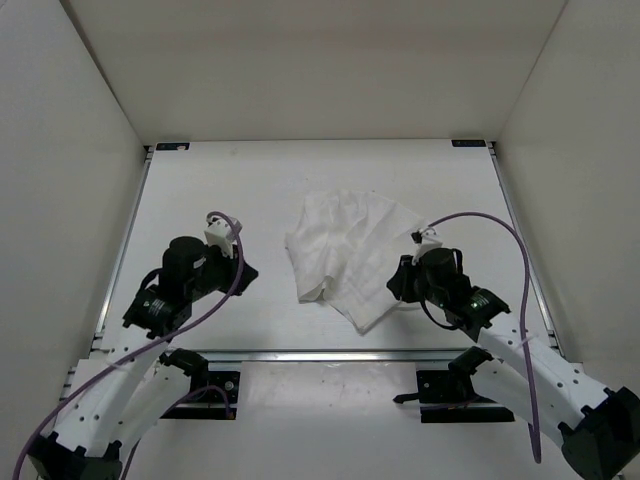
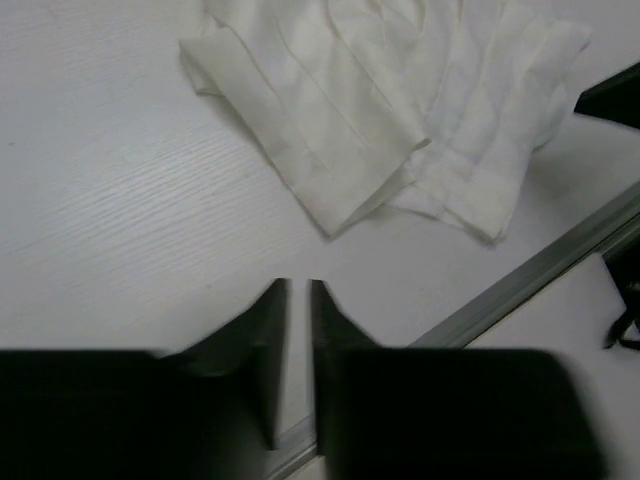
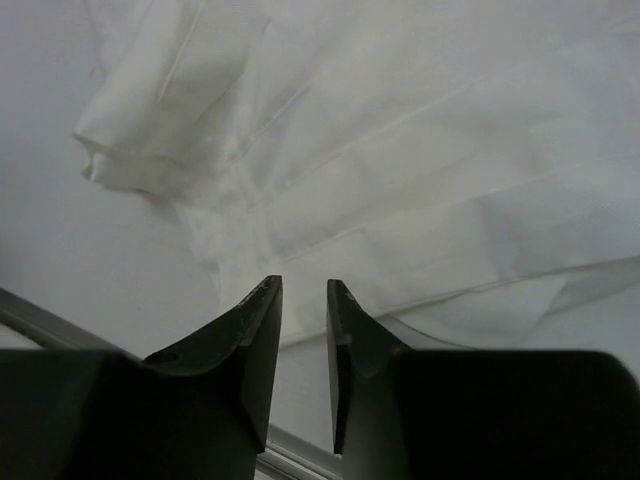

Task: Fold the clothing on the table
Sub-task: Flatten the skirt out

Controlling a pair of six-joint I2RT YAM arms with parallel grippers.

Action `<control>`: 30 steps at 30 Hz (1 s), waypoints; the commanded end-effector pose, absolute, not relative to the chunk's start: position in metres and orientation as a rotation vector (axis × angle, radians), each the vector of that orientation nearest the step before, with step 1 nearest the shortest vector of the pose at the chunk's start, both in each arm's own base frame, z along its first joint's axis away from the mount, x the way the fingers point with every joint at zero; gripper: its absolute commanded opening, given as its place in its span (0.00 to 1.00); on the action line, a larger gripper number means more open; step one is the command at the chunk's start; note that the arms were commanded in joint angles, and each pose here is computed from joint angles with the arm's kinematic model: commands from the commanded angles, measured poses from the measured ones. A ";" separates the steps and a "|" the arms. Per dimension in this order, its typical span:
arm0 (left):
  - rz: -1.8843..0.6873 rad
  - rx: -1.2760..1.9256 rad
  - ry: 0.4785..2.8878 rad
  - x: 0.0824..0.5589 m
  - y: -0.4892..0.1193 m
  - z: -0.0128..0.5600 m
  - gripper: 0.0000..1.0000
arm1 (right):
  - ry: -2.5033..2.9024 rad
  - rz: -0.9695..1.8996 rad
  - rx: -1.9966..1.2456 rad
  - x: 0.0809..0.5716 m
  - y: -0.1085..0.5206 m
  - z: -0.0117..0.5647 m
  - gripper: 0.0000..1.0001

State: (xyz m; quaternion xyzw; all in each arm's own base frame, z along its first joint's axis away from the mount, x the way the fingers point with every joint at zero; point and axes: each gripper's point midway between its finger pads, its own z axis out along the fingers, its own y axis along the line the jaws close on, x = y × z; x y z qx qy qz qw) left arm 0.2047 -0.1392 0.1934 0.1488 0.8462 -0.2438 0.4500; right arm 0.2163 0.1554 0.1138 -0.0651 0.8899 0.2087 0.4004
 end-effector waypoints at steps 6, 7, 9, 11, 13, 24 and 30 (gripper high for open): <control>-0.905 0.154 2.282 0.205 -0.198 0.130 0.59 | 2.334 0.795 0.005 0.175 0.191 0.095 0.37; -0.878 0.131 2.309 0.205 -0.200 0.121 0.63 | 2.331 0.807 0.059 0.175 0.192 0.095 0.38; -0.842 0.096 2.350 0.204 -0.201 0.104 0.66 | 2.385 0.789 0.101 0.164 0.192 0.079 0.40; -0.861 0.070 2.386 0.200 -0.205 0.092 0.70 | 2.436 0.779 0.131 0.155 0.192 0.068 0.44; -0.843 0.060 2.416 0.201 -0.208 0.079 0.72 | 2.471 0.791 0.164 0.148 0.194 0.061 0.47; -0.750 -0.095 2.445 0.232 -0.225 0.038 0.72 | 2.513 0.842 0.224 0.141 0.205 0.036 0.58; -0.735 -0.117 2.454 0.242 -0.233 0.028 0.71 | 2.504 0.808 0.263 0.152 0.204 0.032 0.55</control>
